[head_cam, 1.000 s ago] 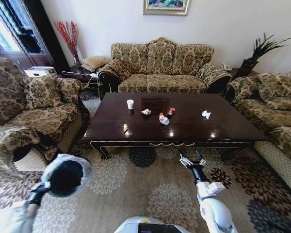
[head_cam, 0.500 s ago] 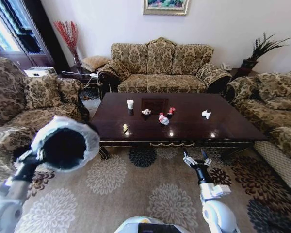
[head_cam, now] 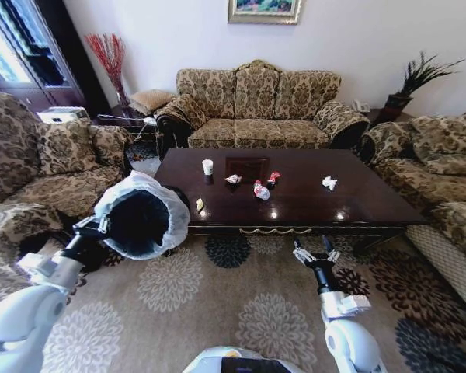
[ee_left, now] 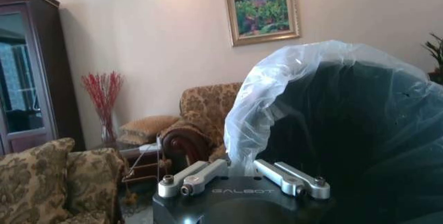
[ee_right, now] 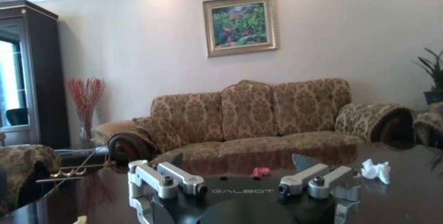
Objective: Move to the front of the table and place the trash on the table into the trash bin.
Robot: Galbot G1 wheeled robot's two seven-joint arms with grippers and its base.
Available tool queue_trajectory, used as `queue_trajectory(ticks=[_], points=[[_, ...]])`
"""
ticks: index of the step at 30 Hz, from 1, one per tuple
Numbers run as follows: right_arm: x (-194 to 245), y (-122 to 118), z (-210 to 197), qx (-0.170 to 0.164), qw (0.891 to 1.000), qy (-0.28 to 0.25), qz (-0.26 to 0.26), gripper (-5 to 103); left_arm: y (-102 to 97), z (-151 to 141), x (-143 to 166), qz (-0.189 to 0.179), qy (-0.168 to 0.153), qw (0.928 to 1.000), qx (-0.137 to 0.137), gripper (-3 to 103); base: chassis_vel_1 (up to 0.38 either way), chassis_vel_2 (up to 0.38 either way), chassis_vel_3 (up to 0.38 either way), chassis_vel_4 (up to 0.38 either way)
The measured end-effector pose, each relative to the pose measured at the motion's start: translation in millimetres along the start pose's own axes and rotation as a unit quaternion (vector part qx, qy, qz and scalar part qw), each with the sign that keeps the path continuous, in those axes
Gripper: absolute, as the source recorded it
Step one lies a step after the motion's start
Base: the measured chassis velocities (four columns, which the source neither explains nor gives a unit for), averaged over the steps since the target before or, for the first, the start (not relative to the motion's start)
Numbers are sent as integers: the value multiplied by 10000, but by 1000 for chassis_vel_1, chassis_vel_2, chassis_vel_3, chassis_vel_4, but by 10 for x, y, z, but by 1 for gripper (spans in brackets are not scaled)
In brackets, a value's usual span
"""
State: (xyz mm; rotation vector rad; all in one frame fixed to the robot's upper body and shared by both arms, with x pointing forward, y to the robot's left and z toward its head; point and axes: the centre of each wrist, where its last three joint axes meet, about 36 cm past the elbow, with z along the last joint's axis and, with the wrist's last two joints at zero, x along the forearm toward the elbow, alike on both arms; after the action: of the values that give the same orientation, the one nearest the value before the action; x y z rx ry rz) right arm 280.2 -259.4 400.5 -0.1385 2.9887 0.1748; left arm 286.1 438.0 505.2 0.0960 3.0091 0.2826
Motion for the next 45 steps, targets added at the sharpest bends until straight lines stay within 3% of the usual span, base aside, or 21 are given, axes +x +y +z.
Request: queue_trajectory(ticks=[10, 13, 18, 21, 35, 45], points=[[25, 56, -18, -12, 9998, 47, -175, 100, -18, 5, 9, 40, -17, 10000, -22, 2, -117, 125, 120, -120], [70, 109, 8, -42, 10000, -41, -55, 100, 66, -204, -90, 222, -169, 9992, -291, 2, -252, 252, 240, -221], [137, 124, 20, -33, 10000, -81, -43, 100, 175, -416, -229, 493, 43, 9973, -544, 2, -147, 158, 166, -140], [208, 97, 21, 195, 9997, 67, -101, 100, 312, -509, -380, 464, 76, 9969, -628, 2, -53, 26, 36, -21], [185, 98, 49, 251, 9996, 99, -114, 100, 350, -523, -459, 401, 92, 9977, -544, 2, 40, 17, -35, -16], [188, 100, 70, 266, 9994, 171, -101, 100, 329, -445, -437, 329, 74, 9985, -425, 2, 177, 185, -178, -197]])
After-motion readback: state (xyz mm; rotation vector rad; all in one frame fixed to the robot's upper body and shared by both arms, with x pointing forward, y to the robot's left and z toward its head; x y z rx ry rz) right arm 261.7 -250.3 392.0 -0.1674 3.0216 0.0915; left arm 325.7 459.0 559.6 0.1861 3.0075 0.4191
